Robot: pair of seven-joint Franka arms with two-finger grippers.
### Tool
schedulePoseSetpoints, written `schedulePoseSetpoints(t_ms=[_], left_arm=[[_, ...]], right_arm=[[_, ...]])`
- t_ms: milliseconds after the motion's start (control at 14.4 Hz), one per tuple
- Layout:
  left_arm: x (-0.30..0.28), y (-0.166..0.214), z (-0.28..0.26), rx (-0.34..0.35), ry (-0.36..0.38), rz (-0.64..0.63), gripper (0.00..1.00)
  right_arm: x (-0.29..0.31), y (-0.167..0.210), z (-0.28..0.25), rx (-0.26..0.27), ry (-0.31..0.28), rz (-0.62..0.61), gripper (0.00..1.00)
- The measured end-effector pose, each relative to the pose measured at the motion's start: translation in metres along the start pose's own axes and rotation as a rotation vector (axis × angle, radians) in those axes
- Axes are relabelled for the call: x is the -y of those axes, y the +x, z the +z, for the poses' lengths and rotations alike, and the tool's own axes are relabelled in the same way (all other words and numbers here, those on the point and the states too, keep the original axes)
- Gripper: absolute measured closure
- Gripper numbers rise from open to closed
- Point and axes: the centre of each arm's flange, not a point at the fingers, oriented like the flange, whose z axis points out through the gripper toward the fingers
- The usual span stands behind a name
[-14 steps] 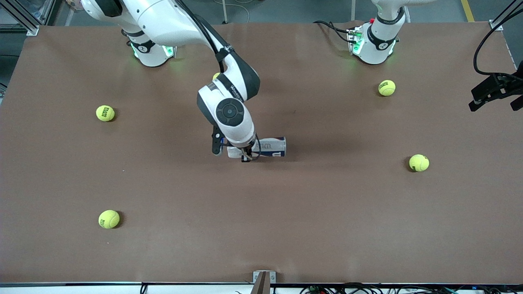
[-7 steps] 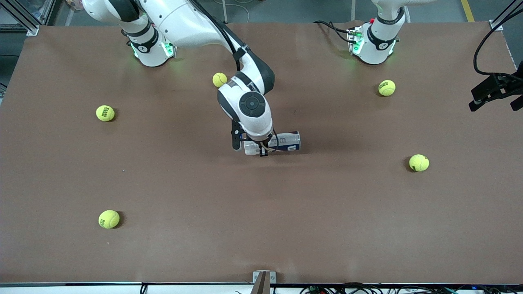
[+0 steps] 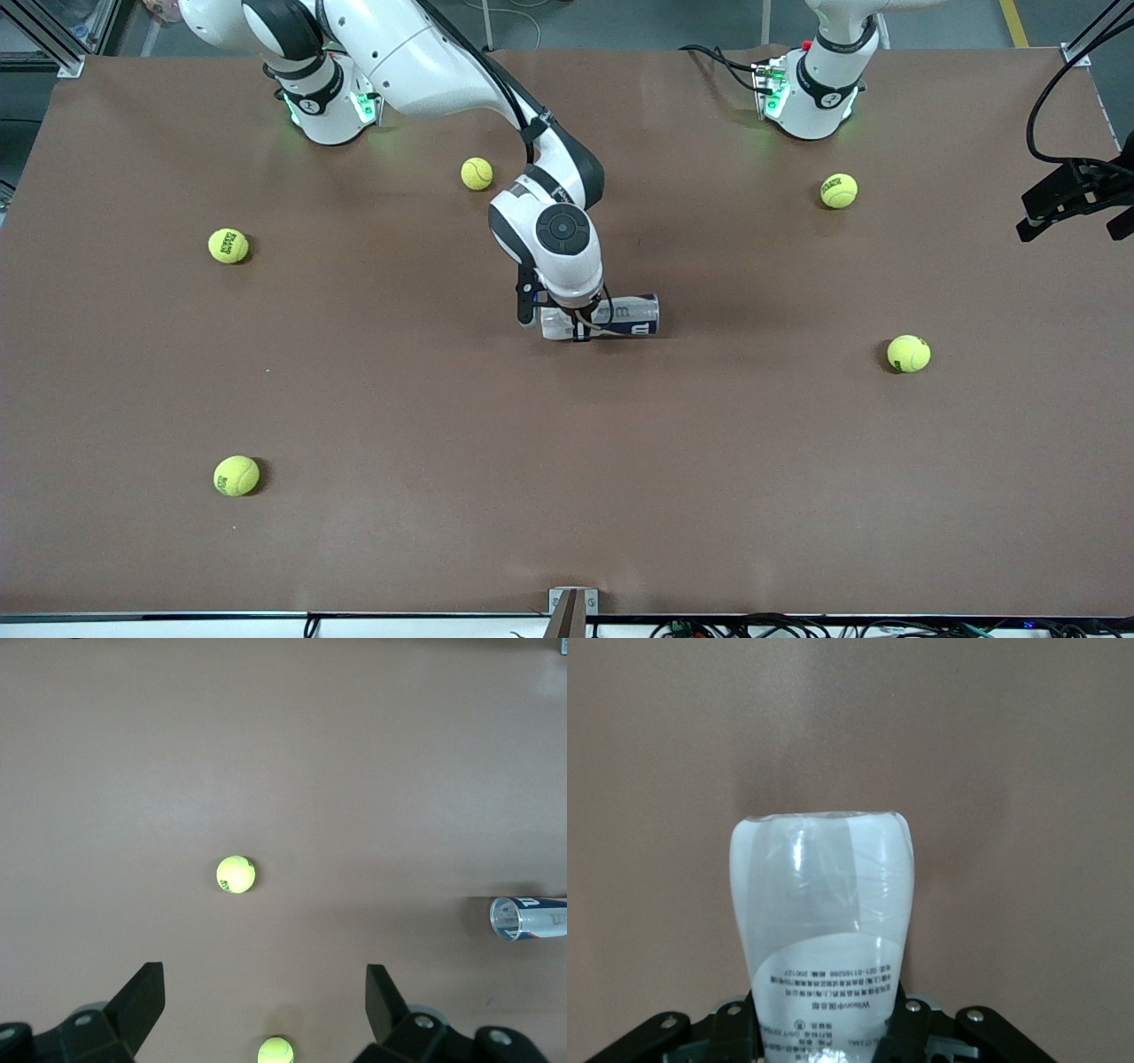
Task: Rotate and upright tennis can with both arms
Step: 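Carry the can with the right gripper to the table's middle, then open the right gripper and withdraw while the left gripper reaches in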
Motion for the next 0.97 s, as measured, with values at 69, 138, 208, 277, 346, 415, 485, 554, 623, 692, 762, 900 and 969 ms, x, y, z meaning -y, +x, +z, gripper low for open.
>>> schedulePoseSetpoints(t_ms=[69, 138, 208, 277, 346, 415, 485, 554, 623, 692, 762, 900, 969], left_arm=[[0.000, 0.000, 0.000, 0.000, 0.000, 0.000, 0.00], [0.000, 0.000, 0.000, 0.000, 0.000, 0.000, 0.00], [0.000, 0.000, 0.000, 0.000, 0.000, 0.000, 0.00], [0.000, 0.000, 0.000, 0.000, 0.000, 0.000, 0.00], [0.000, 0.000, 0.000, 0.000, 0.000, 0.000, 0.00], [0.000, 0.000, 0.000, 0.000, 0.000, 0.000, 0.00], [0.000, 0.000, 0.000, 0.000, 0.000, 0.000, 0.00], [0.000, 0.000, 0.000, 0.000, 0.000, 0.000, 0.00], [0.000, 0.000, 0.000, 0.000, 0.000, 0.000, 0.00], [0.000, 0.000, 0.000, 0.000, 0.000, 0.000, 0.00], [0.000, 0.000, 0.000, 0.000, 0.000, 0.000, 0.00], [0.000, 0.000, 0.000, 0.000, 0.000, 0.000, 0.00], [0.000, 0.000, 0.000, 0.000, 0.000, 0.000, 0.00]], right_arm=[[-0.001, -0.002, 0.004, 0.006, 0.009, 0.010, 0.51], [-0.003, -0.004, 0.009, 0.010, 0.015, 0.017, 0.49], [-0.004, -0.005, 0.015, 0.010, 0.017, 0.021, 0.49], [-0.004, -0.004, 0.019, 0.009, 0.019, 0.023, 0.44], [-0.001, -0.003, 0.020, 0.007, 0.022, 0.026, 0.36], [0.002, -0.003, 0.017, 0.006, 0.025, 0.027, 0.25], [0.005, -0.004, 0.010, 0.001, 0.021, 0.029, 0.15], [0.009, -0.006, 0.000, -0.006, 0.012, 0.030, 0.06], [0.014, -0.008, -0.013, -0.016, 0.000, 0.032, 0.00], [0.019, -0.010, -0.027, -0.024, -0.011, 0.034, 0.00], [0.022, -0.012, -0.040, -0.030, -0.020, 0.035, 0.00], [0.023, -0.016, -0.058, -0.034, -0.029, 0.031, 0.00], [0.023, -0.017, -0.064, -0.037, -0.034, 0.024, 0.00]])
